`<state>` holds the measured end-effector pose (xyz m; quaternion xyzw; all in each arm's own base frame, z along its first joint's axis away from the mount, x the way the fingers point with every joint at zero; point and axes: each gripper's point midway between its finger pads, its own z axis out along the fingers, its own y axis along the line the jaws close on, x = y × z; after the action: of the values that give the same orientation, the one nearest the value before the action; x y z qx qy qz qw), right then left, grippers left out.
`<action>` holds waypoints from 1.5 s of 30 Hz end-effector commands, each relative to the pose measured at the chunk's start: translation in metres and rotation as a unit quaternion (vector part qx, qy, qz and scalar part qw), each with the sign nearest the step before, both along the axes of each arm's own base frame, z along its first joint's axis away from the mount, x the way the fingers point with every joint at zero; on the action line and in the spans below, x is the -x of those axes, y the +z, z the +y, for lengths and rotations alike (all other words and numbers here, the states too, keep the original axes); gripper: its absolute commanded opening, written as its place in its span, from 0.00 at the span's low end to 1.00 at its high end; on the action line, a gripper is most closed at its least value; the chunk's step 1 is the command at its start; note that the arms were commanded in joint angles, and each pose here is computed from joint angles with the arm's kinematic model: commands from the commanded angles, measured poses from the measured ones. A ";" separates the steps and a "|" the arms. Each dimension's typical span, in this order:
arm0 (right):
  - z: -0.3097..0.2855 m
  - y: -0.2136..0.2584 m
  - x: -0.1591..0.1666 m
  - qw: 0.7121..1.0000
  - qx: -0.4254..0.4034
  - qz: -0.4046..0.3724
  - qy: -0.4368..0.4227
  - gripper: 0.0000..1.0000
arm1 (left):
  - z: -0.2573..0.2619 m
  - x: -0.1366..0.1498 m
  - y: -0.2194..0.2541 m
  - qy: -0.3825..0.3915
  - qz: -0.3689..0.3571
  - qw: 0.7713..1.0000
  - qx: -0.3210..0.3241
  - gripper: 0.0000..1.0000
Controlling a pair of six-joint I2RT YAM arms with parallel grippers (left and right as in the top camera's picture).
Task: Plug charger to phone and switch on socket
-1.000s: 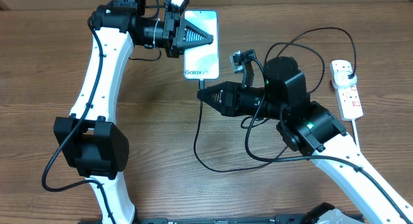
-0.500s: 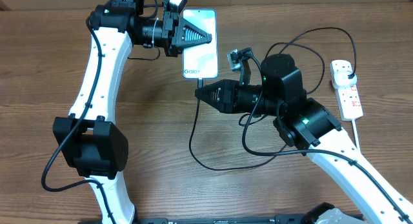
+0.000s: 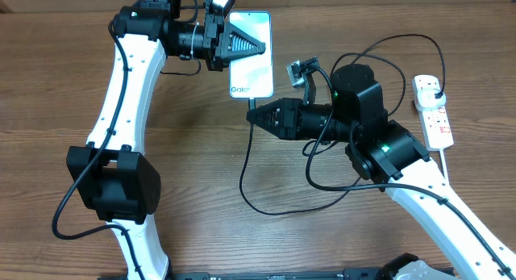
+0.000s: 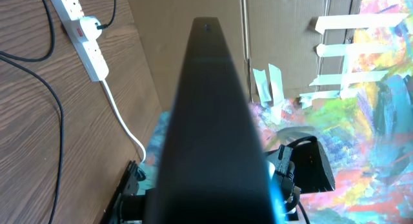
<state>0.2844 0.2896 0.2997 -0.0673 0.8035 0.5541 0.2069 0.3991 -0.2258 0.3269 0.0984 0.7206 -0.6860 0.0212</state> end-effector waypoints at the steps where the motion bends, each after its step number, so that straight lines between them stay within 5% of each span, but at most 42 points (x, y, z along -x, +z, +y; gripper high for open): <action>1: -0.023 -0.002 -0.037 0.997 0.014 -0.019 -0.078 0.04 | -0.009 0.014 0.019 -0.027 0.001 0.999 0.030 0.04; 5: -0.023 -0.002 -0.035 0.997 0.014 -0.019 -0.073 0.04 | -0.009 0.014 0.019 -0.027 0.000 0.999 0.030 0.04; 10: -0.024 -0.010 -0.031 0.997 0.023 0.000 -0.070 0.35 | -0.007 0.011 0.017 -0.020 -0.002 1.000 0.024 0.04; 19: -0.027 -0.022 -0.025 0.997 0.043 0.020 -0.066 0.59 | 0.005 -0.011 -0.023 0.035 -0.058 0.994 -0.087 0.04; 26: -0.039 -0.043 -0.022 0.993 0.084 0.041 -0.076 0.63 | 0.035 -0.017 -0.106 0.074 -0.034 0.954 -0.288 0.04; 45: -0.076 -0.095 -0.012 0.965 0.202 0.105 -0.132 0.70 | 0.062 -0.008 -0.260 0.039 0.082 0.943 -0.321 0.04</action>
<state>0.2922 0.2184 0.2069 0.0584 0.9146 0.3655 0.1630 0.4091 -0.1648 0.0900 0.0117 0.9096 -0.4145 -0.0261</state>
